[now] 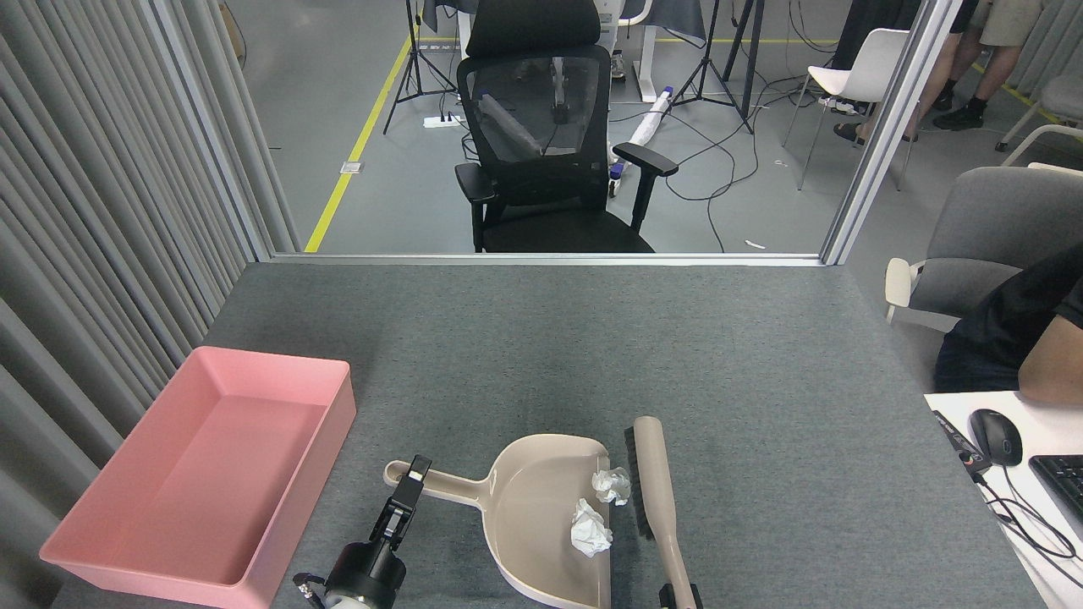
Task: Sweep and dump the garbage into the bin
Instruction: 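Sweep the paper balls into the dustpan with the brush in the right gripper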
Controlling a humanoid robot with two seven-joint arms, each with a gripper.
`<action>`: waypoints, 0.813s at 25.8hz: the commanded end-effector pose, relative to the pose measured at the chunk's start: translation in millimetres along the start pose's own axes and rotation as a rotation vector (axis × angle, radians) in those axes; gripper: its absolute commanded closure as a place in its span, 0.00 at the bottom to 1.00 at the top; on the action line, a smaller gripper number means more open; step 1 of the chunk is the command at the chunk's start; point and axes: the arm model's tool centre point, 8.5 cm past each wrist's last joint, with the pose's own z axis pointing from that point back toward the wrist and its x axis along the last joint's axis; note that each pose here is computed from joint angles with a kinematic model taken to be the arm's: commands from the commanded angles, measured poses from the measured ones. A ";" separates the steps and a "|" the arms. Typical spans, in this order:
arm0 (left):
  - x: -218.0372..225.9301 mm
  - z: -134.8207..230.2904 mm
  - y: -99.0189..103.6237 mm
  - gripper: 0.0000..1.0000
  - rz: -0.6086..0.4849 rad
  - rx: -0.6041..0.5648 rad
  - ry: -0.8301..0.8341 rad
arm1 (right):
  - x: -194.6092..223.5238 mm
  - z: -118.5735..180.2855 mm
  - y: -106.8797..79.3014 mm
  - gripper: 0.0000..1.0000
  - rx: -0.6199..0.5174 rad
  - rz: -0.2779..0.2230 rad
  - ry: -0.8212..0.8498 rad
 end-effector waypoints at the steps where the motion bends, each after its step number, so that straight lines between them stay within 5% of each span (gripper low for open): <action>1: -1.2 0.5 0.8 1.00 0.001 0.001 0.005 | -23.3 6.5 -2.3 1.00 -0.012 0.020 0.042; 9: -0.9 0.2 -0.2 1.00 0.002 -0.001 0.005 | -43.1 11.0 7.4 1.00 0.033 0.025 0.070; 21: 0.8 -0.1 -1.7 1.00 0.000 -0.008 -0.001 | 15.4 6.1 37.3 1.00 0.127 -0.021 -0.035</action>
